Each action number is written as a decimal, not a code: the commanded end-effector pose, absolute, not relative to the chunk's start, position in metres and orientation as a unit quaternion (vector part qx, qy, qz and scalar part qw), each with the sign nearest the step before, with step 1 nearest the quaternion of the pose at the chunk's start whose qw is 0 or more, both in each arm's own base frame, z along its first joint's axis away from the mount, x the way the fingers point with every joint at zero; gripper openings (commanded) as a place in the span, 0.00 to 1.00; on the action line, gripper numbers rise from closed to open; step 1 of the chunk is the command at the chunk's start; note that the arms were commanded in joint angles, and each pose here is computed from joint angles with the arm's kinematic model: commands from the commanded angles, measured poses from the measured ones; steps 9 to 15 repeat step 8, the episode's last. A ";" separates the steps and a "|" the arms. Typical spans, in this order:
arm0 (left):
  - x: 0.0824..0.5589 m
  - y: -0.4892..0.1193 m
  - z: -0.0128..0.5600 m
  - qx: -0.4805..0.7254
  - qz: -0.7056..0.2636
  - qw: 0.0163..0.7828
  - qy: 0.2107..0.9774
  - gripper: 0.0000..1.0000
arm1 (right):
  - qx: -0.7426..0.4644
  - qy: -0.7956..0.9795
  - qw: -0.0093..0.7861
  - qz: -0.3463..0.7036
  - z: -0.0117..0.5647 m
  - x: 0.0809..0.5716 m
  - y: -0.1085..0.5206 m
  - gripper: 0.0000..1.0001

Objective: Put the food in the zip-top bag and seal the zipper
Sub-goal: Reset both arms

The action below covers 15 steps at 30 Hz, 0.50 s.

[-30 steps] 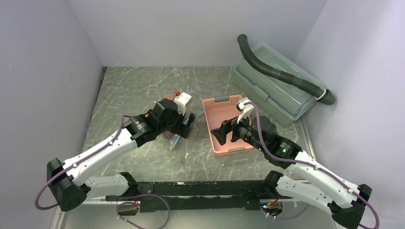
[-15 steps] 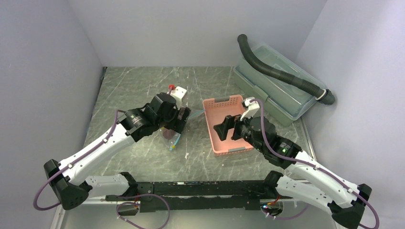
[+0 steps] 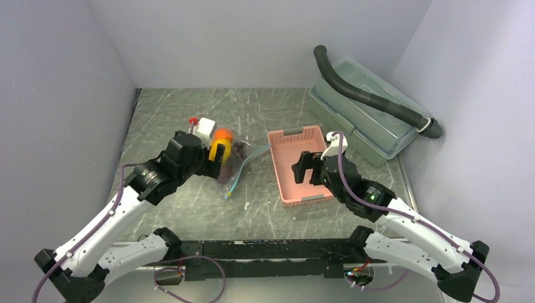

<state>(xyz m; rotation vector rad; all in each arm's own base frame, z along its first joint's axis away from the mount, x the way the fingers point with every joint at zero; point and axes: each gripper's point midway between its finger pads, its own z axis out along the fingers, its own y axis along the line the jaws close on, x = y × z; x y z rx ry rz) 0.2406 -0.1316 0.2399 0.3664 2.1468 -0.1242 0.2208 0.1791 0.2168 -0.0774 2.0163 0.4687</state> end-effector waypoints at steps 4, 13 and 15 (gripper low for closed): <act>0.240 -0.134 0.253 0.153 -0.083 0.506 0.844 1.00 | -0.031 0.824 0.534 0.188 0.240 0.224 0.173 1.00; 0.240 -0.137 0.248 0.161 -0.082 0.495 0.850 1.00 | -0.015 0.821 0.539 0.189 0.244 0.225 0.169 1.00; 0.240 -0.137 0.248 0.161 -0.082 0.495 0.850 1.00 | -0.015 0.821 0.539 0.189 0.244 0.225 0.169 1.00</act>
